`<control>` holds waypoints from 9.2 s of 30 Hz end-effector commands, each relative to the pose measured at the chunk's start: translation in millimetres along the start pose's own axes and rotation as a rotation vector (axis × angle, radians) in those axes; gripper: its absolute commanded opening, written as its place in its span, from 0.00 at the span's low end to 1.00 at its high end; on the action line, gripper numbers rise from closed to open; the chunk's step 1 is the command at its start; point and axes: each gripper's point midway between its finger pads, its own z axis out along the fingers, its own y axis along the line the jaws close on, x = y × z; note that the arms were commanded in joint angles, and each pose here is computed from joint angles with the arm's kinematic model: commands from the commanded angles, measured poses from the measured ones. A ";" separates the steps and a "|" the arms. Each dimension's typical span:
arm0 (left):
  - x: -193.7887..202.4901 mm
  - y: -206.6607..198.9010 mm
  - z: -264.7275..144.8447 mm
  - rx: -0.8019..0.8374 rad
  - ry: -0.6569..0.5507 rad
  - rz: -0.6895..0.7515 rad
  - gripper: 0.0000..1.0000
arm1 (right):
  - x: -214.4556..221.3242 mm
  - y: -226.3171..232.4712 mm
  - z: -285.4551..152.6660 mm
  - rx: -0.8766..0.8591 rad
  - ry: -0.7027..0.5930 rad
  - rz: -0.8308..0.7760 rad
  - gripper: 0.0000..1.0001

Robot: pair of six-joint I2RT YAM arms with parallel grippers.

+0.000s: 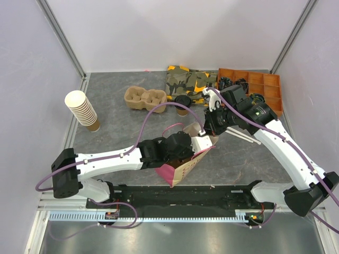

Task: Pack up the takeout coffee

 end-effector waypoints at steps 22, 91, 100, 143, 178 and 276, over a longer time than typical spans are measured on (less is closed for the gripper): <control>54.2 -6.2 35.7 -0.132 0.130 -0.261 0.02 | -6.1 0.7 -6.1 0.002 -0.036 0.022 0.00; -171.9 152.9 -196.4 -0.258 -0.650 -0.401 0.70 | -38.1 -17.1 -80.0 0.215 -0.377 -0.287 0.00; -64.6 215.2 -153.5 -0.310 -0.375 -0.696 0.74 | -32.0 8.7 -83.1 0.054 -0.246 -0.567 0.00; -12.2 276.4 115.6 -0.005 0.019 -0.328 1.00 | 27.7 -37.7 -55.5 0.181 0.131 -0.394 0.00; 54.3 235.5 159.0 0.090 0.193 -0.362 0.99 | 22.7 -41.3 -48.3 0.174 0.177 -0.394 0.00; -117.9 165.5 -236.3 0.115 -0.566 -0.122 0.48 | -52.5 3.7 -51.9 0.103 -0.160 -0.570 0.00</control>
